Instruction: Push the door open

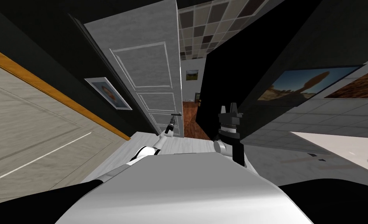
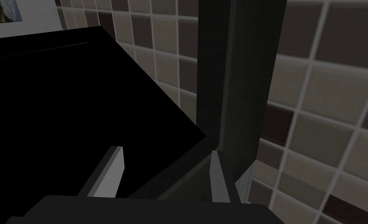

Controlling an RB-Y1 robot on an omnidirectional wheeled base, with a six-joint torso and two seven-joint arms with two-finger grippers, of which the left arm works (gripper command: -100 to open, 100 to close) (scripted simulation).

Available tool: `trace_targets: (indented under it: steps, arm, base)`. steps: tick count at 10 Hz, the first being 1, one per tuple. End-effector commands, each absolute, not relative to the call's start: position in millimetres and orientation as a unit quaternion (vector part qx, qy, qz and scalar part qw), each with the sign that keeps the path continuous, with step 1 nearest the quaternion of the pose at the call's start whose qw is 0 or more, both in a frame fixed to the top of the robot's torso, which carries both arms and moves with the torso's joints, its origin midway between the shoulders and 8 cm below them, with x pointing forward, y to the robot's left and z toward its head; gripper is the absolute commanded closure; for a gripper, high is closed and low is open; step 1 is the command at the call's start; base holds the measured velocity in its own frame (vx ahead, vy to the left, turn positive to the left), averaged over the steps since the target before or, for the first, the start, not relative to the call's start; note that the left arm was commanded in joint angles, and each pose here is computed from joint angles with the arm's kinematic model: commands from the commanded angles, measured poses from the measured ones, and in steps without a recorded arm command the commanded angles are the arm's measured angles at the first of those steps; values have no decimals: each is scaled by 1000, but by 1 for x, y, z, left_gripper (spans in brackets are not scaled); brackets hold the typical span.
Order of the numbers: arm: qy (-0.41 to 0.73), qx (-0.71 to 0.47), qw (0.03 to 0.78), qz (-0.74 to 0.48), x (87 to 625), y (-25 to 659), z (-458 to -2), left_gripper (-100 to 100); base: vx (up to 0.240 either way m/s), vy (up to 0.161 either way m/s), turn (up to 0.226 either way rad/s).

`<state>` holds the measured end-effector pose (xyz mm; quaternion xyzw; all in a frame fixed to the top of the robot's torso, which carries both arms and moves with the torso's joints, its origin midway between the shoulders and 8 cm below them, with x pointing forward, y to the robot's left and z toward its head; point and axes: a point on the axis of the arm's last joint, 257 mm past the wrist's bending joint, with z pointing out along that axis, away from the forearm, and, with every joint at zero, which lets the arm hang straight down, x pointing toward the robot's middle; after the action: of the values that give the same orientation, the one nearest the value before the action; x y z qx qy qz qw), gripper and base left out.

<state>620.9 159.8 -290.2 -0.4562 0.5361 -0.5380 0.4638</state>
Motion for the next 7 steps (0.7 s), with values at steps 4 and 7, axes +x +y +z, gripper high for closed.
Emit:
trace_targets:
  steps: [4,7]
  arm:
    - [533,-460,466,-535,621,166,-292,-100]
    - [532,-461,466,-536,621,165,-292,-100]
  base:
    - [207,-42,-24]
    - [159,-17,-17]
